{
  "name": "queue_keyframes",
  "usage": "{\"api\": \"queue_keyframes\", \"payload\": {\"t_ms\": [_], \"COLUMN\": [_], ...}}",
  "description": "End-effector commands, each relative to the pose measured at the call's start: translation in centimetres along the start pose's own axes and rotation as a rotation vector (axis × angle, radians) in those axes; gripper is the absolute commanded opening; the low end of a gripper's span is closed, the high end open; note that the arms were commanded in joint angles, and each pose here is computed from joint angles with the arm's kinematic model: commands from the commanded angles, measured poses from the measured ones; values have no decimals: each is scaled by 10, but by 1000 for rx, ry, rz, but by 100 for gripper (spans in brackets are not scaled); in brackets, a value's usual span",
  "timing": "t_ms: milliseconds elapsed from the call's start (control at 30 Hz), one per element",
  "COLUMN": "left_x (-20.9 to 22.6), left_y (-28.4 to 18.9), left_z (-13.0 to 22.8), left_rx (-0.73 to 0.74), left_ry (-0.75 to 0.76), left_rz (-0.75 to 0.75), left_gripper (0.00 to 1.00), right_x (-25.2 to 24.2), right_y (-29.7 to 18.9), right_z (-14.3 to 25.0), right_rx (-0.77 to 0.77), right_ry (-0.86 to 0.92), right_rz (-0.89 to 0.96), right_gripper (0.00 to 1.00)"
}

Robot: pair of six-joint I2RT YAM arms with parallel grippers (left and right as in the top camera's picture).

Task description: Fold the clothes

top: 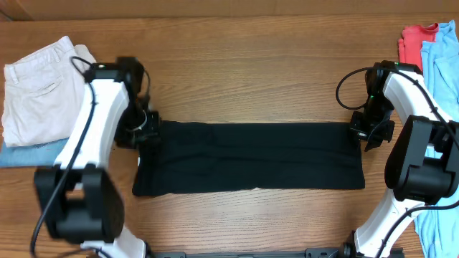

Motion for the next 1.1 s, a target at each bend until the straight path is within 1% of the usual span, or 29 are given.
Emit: {"api": "queue_keyframes", "payload": {"t_ms": [0,133,267,333,467,633,667,800,833,867,1067], "left_x": [-19,-23,-26,-27,-32,-40,-42,-45,-45,-44,-32], "left_y": [-25,-16,7,17,36,55,61,75,75,75,67], "left_z": [-8,-18,-25,-28,-34,-37,-37,-34,-33,-31,-9], "left_rx": [-137,-133,-56,-24,23,70,87,148,156,167,266], "left_ry": [75,72,53,51,51,74,77,68,62,51,37], "left_rz": [130,162,178,186,181,168,161,147,144,138,53], "left_gripper": [70,70,67,64,61,54,50,13,7,4,4], "right_x": [-2,-1,1,1,1,1,1,1,1,1,1], "right_y": [-9,-9,-9,-9,-9,-9,-9,-9,-9,-9,-9], "right_z": [3,2,2,2,1,2,2,2,2,2,2], "right_rx": [-24,-27,-23,-26,-29,-26,-26,-26,-26,-26,-27], "right_ry": [11,11,10,11,11,11,10,10,10,10,7], "right_rz": [-20,-25,-39,-40,-41,-40,-39,-40,-40,-40,-40], "right_gripper": [25,25,26,26,25,26,26,26,26,26,26]}}
Point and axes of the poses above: each gripper's point midway between its finger pads, its own y axis out along the fingers, its own x axis along the line the jaws close on, z = x × y, the point moved 5 cm from there along -y, back along the fingers, and after that the axes turned 4 degrees about y, right-handed, at the moved point
